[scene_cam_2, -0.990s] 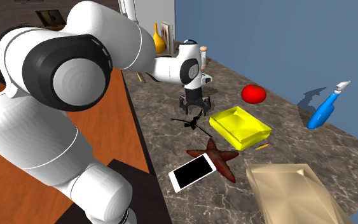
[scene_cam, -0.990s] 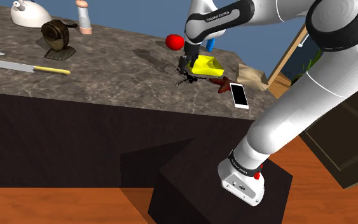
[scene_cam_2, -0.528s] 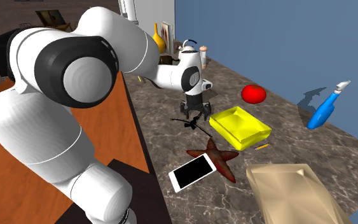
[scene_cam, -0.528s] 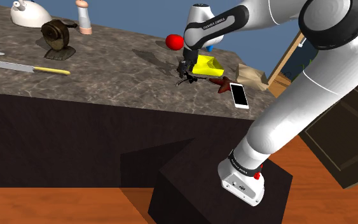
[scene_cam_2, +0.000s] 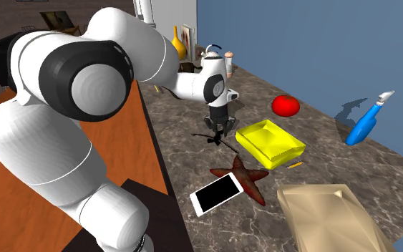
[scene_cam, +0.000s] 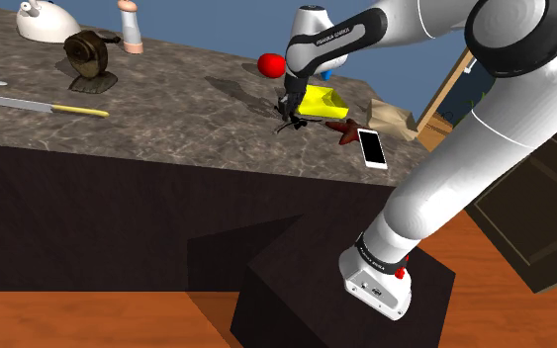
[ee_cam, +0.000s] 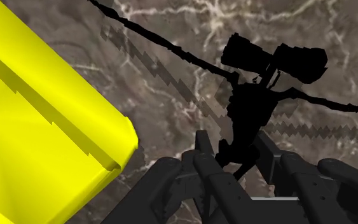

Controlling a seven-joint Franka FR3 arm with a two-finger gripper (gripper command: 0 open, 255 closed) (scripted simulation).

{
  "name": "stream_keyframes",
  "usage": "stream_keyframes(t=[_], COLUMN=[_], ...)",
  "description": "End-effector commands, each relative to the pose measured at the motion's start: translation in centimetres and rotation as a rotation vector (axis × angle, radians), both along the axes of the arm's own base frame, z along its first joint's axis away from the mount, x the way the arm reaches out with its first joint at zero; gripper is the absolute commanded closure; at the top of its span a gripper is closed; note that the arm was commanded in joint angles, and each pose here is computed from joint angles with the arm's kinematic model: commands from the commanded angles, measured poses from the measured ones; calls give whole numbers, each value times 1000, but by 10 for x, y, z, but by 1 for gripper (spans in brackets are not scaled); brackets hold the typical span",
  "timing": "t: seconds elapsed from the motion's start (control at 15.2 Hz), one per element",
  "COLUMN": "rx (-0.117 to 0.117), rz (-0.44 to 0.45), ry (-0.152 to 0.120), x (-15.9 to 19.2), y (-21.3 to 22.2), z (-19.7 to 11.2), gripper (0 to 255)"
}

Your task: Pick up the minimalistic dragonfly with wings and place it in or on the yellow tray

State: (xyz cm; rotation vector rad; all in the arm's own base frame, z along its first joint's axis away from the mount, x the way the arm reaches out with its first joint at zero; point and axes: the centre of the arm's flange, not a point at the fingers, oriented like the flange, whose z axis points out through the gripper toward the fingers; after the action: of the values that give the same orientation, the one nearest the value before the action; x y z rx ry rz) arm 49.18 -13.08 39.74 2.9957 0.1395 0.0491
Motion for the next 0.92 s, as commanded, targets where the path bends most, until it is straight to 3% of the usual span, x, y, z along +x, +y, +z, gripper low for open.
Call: stream_keyframes(t=[0.0, 0.4, 0.86], rx=[0, 0, 0], rz=[-3, -3, -3], ry=[4, 4, 4], x=[-1, -1, -1], y=[-2, -2, -2], z=[-2, -2, 35], gripper=[255, 255, 255])
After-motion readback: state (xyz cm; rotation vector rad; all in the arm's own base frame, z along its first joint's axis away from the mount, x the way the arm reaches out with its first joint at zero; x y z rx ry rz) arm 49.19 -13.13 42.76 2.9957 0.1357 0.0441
